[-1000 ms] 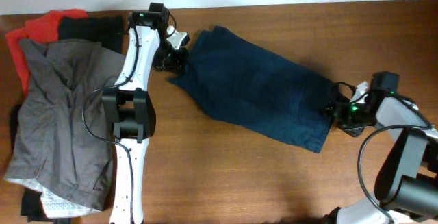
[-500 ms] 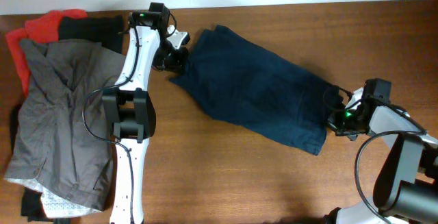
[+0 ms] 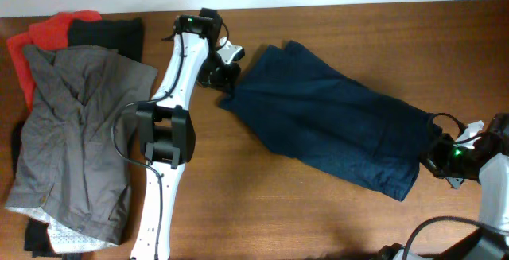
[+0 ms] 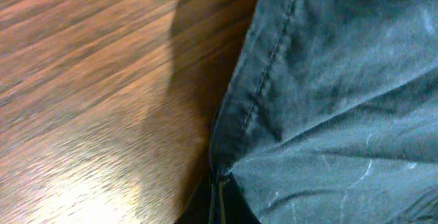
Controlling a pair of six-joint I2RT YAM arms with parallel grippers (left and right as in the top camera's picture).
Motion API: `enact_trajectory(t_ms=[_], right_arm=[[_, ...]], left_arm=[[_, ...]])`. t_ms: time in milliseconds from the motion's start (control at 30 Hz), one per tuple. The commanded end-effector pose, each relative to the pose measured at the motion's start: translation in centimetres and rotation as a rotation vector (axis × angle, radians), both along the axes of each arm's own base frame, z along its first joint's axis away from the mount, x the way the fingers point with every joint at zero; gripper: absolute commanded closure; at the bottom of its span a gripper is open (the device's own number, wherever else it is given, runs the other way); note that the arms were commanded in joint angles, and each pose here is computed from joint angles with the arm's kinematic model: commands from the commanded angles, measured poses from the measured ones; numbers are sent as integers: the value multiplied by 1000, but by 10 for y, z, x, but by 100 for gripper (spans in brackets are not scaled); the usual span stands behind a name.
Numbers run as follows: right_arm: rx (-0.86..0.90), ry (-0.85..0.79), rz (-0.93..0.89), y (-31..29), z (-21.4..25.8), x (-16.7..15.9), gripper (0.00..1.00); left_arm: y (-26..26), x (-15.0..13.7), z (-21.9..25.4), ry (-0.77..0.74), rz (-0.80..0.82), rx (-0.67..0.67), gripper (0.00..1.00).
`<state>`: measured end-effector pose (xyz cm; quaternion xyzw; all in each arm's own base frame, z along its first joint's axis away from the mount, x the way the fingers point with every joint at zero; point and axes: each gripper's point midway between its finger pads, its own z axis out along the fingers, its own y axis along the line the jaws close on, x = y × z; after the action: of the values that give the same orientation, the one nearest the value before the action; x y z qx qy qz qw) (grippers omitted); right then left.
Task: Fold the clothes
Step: 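Lift the right end with the right gripper and fold it leftward over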
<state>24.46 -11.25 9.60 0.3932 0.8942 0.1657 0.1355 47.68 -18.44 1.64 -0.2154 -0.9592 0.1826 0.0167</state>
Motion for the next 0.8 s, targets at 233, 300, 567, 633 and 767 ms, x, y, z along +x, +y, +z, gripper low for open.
enact_trajectory(t_ms=[233, 300, 567, 633, 767], right_arm=[[-63, -171, 198, 27, 66, 44, 96], [-66, -200, 242, 39, 75, 53, 96], [-52, -465, 453, 150, 117, 129, 96], [-45, -546, 508, 182, 124, 149, 96], [-10, -636, 600, 249, 109, 187, 96]], left_arm=[[7, 25, 50, -158, -16, -9, 37], [8, 31, 64, -202, -10, -18, 36], [10, 43, 71, -263, -6, -4, 49], [10, 45, 71, -272, -6, -6, 51], [10, 49, 72, -289, -4, -10, 53]])
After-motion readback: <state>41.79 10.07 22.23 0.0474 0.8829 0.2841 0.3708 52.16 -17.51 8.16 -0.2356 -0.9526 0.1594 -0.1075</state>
